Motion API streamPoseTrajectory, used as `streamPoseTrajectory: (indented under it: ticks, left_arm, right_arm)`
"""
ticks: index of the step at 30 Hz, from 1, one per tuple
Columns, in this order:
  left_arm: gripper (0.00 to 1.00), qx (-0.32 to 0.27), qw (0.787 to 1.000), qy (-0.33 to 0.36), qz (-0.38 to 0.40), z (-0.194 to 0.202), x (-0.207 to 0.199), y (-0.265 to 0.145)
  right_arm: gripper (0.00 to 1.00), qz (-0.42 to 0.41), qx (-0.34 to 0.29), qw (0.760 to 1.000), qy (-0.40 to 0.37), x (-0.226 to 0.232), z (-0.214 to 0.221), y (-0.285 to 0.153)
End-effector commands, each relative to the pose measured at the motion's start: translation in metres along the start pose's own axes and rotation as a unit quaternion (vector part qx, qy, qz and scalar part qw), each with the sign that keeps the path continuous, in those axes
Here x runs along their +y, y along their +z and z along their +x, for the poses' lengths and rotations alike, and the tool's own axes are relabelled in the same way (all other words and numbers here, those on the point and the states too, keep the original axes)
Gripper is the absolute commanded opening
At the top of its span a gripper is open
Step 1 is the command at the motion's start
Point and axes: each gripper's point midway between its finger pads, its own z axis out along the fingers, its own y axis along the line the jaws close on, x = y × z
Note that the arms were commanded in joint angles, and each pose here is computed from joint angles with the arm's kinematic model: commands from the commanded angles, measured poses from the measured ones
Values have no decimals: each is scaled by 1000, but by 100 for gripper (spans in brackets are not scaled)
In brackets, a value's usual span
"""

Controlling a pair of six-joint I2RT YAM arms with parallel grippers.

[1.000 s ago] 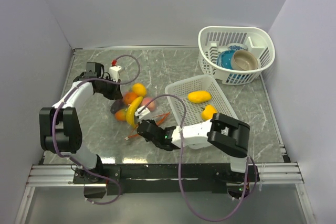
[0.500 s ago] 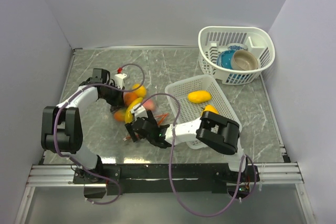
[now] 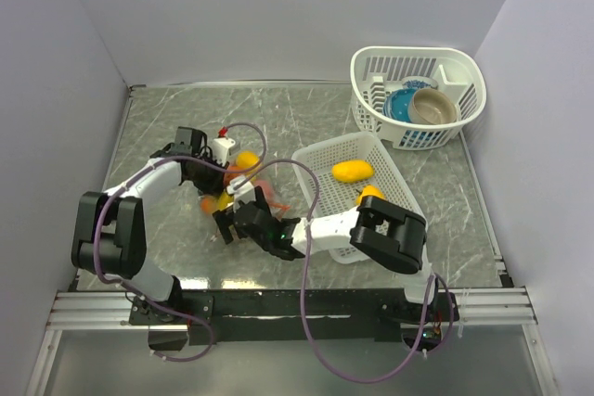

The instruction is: Open the zip-top bag and remove the fake food

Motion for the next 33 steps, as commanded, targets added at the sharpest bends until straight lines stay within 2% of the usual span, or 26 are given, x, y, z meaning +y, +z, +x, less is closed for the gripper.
streamPoseTrajectory:
  ticks: [1,6,13,20,23,24,26,27,29,30,33]
  left_arm:
    - [1,1,1000,13,-8,3,-5,-6]
    - [1,-4,1000,2,1,0,-12,-7]
    - [1,-1,1000,-6,-4,2,-12,-9]
    - [1,-2,999,-13,30,-4,-23,-12]
    - [1,-3,1000,-12,23,-6,-20,-13]
    - [1,-2,1000,-11,21,-6,-19,-12]
    - [1,0,1000,-11,13,-6,-15,-11]
    - [1,0,1000,-10,10,-6,-14,-11]
    - [1,-1,1000,-15,4,-5,-8,-9]
    - [1,-2,1000,-17,2,-5,-5,-8]
    - [1,-6,1000,-29,-6,-9,7,-6]
  right_arm:
    - [100,2,-73,997,21,10,-58,5]
    - [99,2,-68,998,18,19,-62,16]
    - [89,9,-22,1000,10,22,-20,28]
    - [83,38,7,999,-3,8,6,32]
    - [72,39,10,999,-5,6,11,29]
    - [62,40,10,999,-2,4,10,27]
    - [51,46,8,999,-1,0,8,22]
    - [41,48,4,999,0,-4,5,16]
    - [30,55,-1,998,4,-9,1,8]
    - [21,57,-3,998,6,-14,-1,0]
    - [13,55,-6,998,14,-21,-6,-19]
